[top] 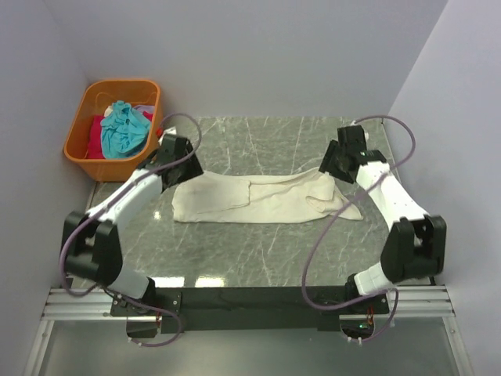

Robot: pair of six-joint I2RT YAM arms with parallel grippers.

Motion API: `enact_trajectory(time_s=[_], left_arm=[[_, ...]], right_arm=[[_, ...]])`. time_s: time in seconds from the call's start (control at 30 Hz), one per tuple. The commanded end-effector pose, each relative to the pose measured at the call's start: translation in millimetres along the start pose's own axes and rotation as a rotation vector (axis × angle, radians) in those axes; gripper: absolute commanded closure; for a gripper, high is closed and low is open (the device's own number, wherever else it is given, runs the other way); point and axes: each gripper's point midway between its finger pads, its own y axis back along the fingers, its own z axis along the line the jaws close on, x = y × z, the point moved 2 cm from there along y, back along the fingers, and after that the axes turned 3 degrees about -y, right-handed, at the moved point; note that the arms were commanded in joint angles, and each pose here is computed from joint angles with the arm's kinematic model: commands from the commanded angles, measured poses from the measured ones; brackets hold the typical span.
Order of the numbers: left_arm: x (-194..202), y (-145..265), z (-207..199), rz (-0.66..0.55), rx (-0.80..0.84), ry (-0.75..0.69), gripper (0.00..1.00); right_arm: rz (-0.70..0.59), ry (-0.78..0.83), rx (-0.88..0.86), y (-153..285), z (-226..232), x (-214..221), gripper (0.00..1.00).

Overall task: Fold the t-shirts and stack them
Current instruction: Flatten the tshirt out

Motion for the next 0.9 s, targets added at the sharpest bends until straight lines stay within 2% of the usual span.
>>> enact_trajectory(time_s=[0.0, 0.03, 0.07, 0.2, 0.5, 0.87], left_arm=[[25.0, 21.6, -6.9, 0.028, 0.132, 0.088, 0.37], [46.5, 17.8, 2.7, 0.069, 0.118, 0.096, 0.41], [52.9, 17.7, 4.2, 0.078, 0.122, 0.117, 0.47], [75.4, 6.9, 11.8, 0.126, 0.108, 0.121, 0.59], [99.7, -19.4, 15.8, 0.215, 0.071, 0.112, 0.58], [114.1, -20.5, 20.8, 0.256, 0.015, 0.084, 0.46]], right_arm=[[-0.046, -0.065, -0.05, 14.7, -6.5, 13.6, 0.31], [-0.059, -0.071, -0.065, 21.1, -7.4, 15.9, 0.31], [-0.068, -0.081, -0.071, 21.2, -8.3, 18.0, 0.31], [-0.064, -0.103, -0.092, 21.3, -15.1, 36.6, 0.31], [-0.042, -0.107, -0.106, 17.5, -15.9, 46.9, 0.31], [-0.049, -0.104, -0.109, 16.9, -15.6, 47.0, 0.31]])
